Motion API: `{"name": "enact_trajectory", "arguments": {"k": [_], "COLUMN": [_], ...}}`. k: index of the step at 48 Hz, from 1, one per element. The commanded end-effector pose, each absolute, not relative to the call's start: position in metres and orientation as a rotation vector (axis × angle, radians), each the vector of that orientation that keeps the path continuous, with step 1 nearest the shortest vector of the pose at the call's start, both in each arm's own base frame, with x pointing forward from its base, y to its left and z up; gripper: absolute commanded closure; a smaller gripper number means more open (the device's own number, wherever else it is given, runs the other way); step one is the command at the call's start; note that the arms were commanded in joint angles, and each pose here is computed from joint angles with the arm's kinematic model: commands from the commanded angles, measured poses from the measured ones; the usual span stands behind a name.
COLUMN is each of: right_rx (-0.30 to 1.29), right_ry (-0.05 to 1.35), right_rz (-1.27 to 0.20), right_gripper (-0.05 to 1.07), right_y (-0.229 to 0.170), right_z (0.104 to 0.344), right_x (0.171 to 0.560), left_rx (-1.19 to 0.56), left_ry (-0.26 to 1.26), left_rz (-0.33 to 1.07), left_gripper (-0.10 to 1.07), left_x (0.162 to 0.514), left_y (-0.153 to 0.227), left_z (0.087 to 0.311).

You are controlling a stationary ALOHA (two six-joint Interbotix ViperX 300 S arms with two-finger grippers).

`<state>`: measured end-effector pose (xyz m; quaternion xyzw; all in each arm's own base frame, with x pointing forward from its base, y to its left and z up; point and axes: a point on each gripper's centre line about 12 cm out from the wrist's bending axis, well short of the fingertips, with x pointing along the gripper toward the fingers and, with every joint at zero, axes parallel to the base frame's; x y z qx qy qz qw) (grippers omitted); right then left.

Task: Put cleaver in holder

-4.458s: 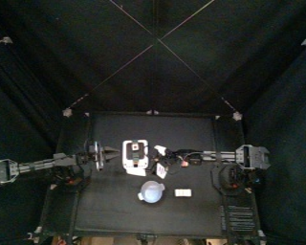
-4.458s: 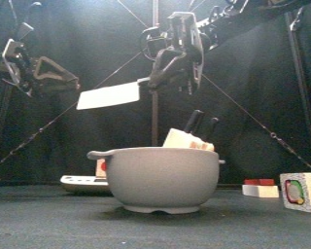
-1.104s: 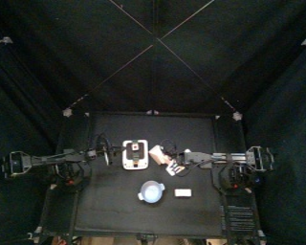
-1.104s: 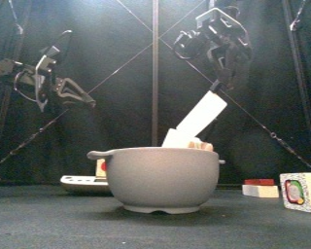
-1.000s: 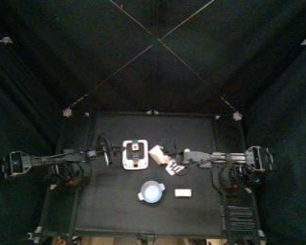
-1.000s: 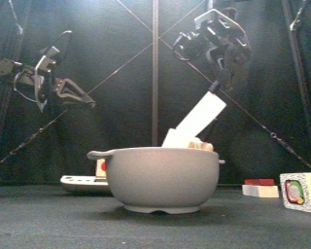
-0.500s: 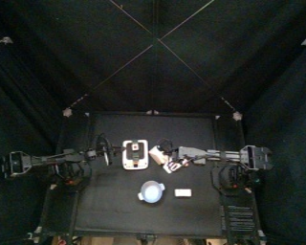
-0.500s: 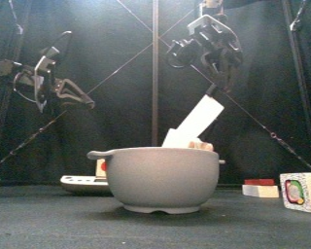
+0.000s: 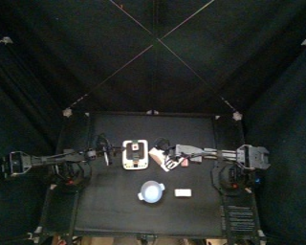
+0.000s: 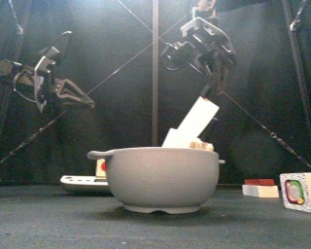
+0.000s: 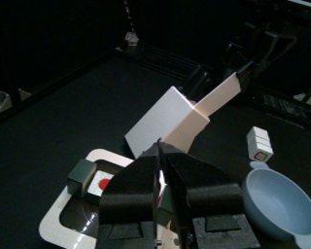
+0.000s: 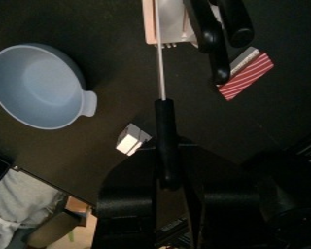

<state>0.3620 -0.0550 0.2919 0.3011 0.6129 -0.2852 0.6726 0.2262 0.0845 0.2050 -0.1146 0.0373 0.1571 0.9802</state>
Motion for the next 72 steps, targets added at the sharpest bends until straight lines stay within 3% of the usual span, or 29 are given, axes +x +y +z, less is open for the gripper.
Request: {"name": "enact_trajectory", "arguments": {"k": [1, 19, 35, 47, 60, 72], "right_rx": [0.687, 0.67, 0.647, 0.584, 0.486, 0.402], "right_ry": [1.328, 1.252, 1.218, 1.128, 0.907, 0.53], "right_rz": [-0.639, -0.657, -0.667, -0.647, -0.551, -0.372], "right_gripper": [0.5, 0.33, 0.33, 0.34, 0.34, 0.34], "right_y": [-0.06, -0.072, -0.078, -0.067, -0.052, -0.048], "right_z": [0.305, 0.302, 0.299, 0.314, 0.33, 0.338], "right_x": [0.363, 0.372, 0.377, 0.369, 0.357, 0.324], "left_rx": [-0.225, -0.226, -0.225, -0.228, -0.218, -0.198], "left_ry": [0.061, 0.06, 0.063, 0.072, 0.079, 0.088], "left_rz": [0.316, 0.316, 0.317, 0.318, 0.314, 0.3], "left_gripper": [0.5, 0.5, 0.5, 0.5, 0.5, 0.49], "left_x": [0.228, 0.228, 0.228, 0.226, 0.226, 0.227], "left_y": [0.086, 0.086, 0.086, 0.085, 0.084, 0.082], "left_z": [0.209, 0.209, 0.209, 0.205, 0.204, 0.204]}}
